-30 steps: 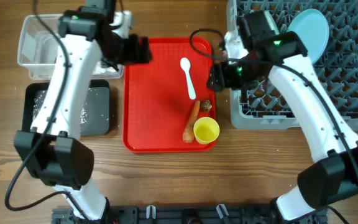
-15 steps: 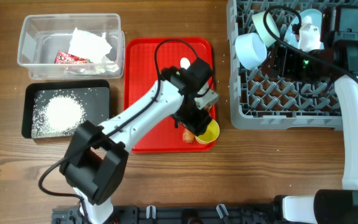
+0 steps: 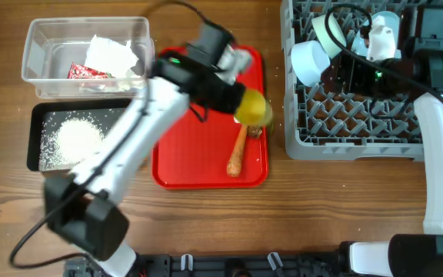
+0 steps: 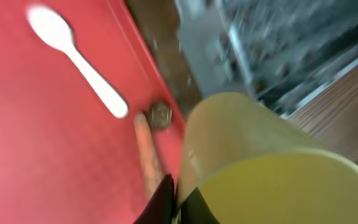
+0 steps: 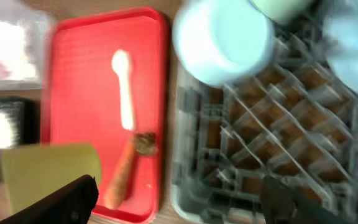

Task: Sort waste into correct bins and load items into the dishwasher rack
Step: 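Grasp the yellow cup with the left gripper and lift it, then hand the yellow cup from the left gripper to the right gripper, then place the yellow cup upside down in the rack with the right gripper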

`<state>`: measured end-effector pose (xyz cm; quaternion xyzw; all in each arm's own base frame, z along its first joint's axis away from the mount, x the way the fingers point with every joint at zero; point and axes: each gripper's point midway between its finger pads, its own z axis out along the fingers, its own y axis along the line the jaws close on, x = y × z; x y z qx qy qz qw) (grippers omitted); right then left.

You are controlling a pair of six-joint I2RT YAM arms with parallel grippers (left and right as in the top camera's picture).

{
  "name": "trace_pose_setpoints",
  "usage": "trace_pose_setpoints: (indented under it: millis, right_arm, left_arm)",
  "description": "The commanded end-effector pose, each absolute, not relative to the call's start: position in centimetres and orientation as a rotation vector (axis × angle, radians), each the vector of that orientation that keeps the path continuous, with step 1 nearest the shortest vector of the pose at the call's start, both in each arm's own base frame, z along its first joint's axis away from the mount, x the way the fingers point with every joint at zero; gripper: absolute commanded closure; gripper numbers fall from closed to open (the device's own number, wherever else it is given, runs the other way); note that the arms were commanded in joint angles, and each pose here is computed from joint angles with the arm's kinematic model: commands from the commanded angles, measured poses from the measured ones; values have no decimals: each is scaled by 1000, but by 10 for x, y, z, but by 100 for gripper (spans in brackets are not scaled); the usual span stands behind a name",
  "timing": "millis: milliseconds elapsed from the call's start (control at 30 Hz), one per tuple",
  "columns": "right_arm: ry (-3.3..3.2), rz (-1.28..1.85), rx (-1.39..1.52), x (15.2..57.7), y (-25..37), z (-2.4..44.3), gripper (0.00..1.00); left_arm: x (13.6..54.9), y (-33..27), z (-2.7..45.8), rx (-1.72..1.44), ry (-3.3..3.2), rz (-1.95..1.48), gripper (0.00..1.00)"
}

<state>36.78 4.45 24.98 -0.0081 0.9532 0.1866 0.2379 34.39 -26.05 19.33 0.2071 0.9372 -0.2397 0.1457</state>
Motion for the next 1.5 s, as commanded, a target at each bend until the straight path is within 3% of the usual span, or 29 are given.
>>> trace_pose_setpoints:
  millis: [0,133,233,333,633,1000,1100,1233,1367,1467]
  right_arm:
    - [2421,911,-287,367,97,264,13]
    - [2050,1374,-542,360,154,284,13]
    - [1916,1461,-670,356,191,294,9]
    - [1668,1543,-889,341,216,335,8]
    - [1512,1535,-1012,334,199,357,7]
    - [1527,1387,-949,351,239,357,4]
    - [1506,1379,-963,350,240,359,14]
    - [1499,1374,-966,350,240,360,43]
    - [1505,1359,-947,356,230,360,48]
    - [1505,1357,-934,361,203,361,49]
  left_arm:
    - [354,-249,246,500,2560,-1119,96]
    - [364,-234,306,547,2243,-1564,96]
    - [358,-234,325,606,2138,-1681,96]
    - [353,-234,335,640,2076,-1757,96]
    - [367,-208,340,582,2042,-1739,96]
    - [358,-213,347,621,2005,-1806,96]
    - [356,-221,344,636,2020,-1793,96]
    - [358,-221,343,629,2030,-1779,95]
    - [358,-221,342,628,2032,-1778,42]
    - [358,-221,342,628,2031,-1778,37]
